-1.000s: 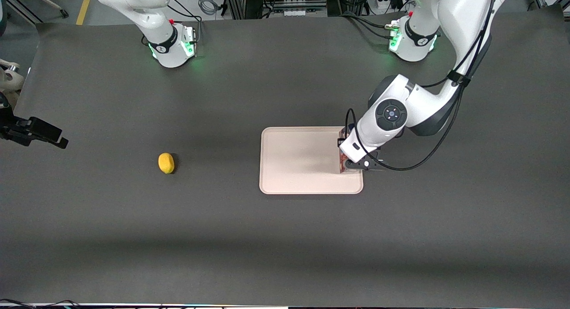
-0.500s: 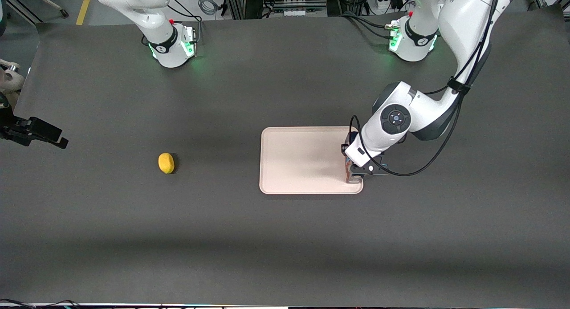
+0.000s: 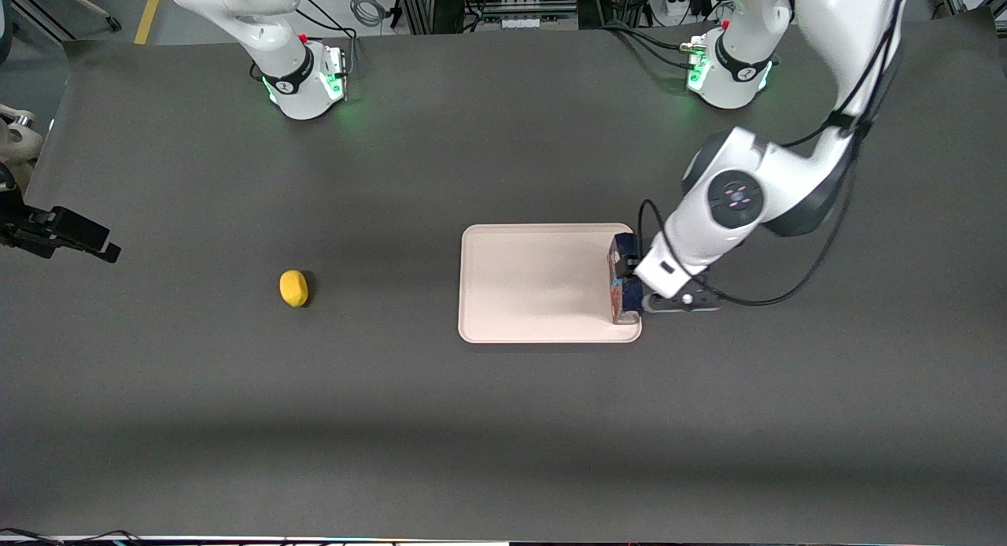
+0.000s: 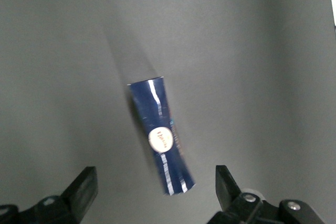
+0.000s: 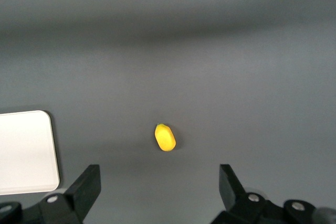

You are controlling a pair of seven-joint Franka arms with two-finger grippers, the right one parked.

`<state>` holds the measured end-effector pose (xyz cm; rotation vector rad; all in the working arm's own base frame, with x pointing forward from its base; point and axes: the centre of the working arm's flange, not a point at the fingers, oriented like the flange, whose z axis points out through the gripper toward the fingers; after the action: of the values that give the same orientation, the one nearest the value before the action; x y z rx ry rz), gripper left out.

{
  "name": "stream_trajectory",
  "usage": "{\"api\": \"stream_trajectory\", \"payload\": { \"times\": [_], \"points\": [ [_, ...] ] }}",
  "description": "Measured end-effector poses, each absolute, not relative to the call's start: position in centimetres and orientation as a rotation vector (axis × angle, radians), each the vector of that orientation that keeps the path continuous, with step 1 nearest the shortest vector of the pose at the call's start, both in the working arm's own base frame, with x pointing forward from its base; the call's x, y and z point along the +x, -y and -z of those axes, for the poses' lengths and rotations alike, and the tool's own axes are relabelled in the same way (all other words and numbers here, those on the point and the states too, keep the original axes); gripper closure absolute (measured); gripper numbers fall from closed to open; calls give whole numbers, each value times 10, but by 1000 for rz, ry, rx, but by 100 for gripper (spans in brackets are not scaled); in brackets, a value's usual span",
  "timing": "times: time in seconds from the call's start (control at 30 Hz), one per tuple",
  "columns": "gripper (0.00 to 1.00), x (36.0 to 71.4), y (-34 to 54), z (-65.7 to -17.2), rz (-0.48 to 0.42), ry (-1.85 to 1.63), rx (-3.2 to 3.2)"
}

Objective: Place cookie box on tray

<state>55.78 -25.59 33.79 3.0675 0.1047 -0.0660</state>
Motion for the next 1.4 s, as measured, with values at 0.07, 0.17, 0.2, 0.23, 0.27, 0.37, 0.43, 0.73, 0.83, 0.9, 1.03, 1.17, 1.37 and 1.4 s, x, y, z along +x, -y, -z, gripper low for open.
{"api": "stream_trajectory", "payload": {
  "times": [0.07, 0.17, 0.2, 0.23, 0.27, 0.37, 0.43, 0.73, 0.83, 0.9, 1.03, 1.17, 1.37, 1.4],
  "points": [
    [0, 562, 243, -374, 60, -169, 3069],
    [0, 563, 218, -436, 47, -245, 3096],
    [0, 561, 208, -458, 47, -261, 3110],
    [0, 559, 199, -480, 50, -269, 3123],
    [0, 554, 188, -503, 57, -275, 3138],
    [0, 539, 149, -567, 99, -261, 3175],
    [0, 525, 117, -606, 145, -218, 3192],
    [0, 468, -2, -672, 187, 31, 3173],
    [0, 457, -19, -655, 173, 71, 3165],
    [0, 452, -21, -636, 154, 86, 3164],
    [0, 444, -18, -598, 144, 109, 3164],
    [0, 439, -15, -582, 149, 120, 3164],
    [0, 438, -13, -585, 123, 133, 3166],
    [0, 438, -13, -586, 118, 137, 3166]
  ]
}}
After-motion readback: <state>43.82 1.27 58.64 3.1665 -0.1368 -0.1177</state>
